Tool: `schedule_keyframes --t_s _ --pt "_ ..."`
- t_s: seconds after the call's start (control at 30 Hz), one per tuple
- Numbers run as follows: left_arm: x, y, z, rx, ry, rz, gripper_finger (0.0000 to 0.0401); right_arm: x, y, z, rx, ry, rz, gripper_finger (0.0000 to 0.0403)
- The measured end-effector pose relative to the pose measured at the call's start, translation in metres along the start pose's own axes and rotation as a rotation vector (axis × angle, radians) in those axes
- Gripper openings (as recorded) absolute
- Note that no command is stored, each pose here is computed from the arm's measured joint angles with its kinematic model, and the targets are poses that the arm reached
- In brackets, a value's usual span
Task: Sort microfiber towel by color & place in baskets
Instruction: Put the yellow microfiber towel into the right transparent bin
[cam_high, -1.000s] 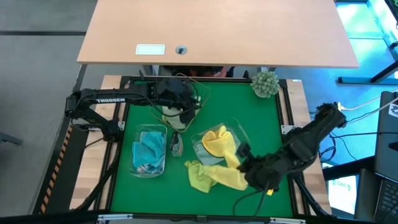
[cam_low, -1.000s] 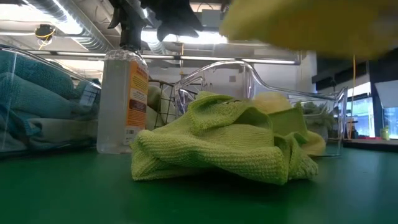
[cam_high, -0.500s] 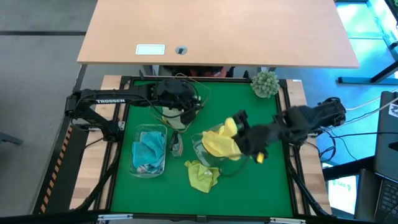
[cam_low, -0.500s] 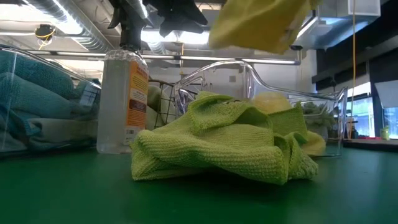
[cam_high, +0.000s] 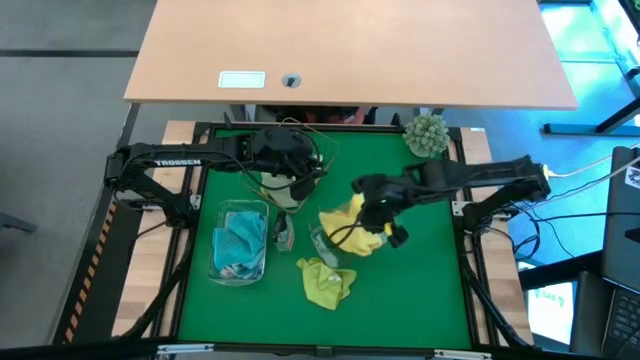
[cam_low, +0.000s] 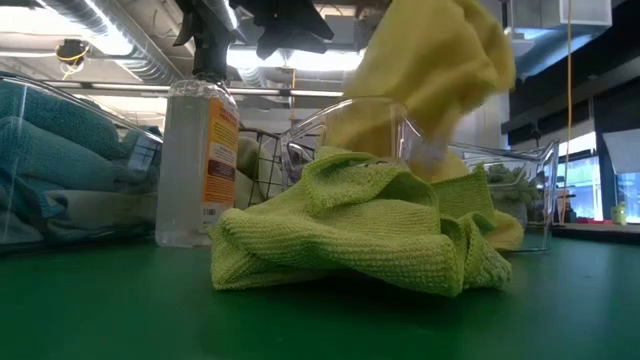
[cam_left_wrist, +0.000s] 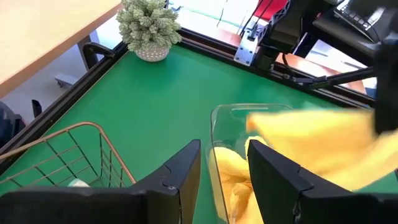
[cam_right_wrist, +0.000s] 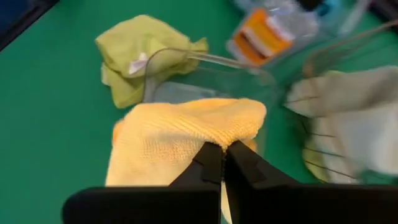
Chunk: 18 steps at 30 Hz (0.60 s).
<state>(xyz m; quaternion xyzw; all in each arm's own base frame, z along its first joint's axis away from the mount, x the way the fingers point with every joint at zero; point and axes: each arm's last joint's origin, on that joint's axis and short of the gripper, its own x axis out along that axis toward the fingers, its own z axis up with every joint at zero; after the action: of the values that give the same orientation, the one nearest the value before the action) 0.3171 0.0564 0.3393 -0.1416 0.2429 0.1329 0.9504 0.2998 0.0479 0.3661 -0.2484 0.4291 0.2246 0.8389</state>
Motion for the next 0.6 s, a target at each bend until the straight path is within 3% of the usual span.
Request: schedule_keyframes --t_s 0.2,0.6 --pt "0.000 -0.001 0.000 0.002 0.001 -0.003 0.0127 0.053 -0.006 -0.034 0.039 0.011 0.047 0.0000" --pt "0.000 -0.009 -0.002 0.021 -0.002 -0.026 0.0127 0.110 -0.016 -0.102 0.138 0.090 -0.083 0.0000"
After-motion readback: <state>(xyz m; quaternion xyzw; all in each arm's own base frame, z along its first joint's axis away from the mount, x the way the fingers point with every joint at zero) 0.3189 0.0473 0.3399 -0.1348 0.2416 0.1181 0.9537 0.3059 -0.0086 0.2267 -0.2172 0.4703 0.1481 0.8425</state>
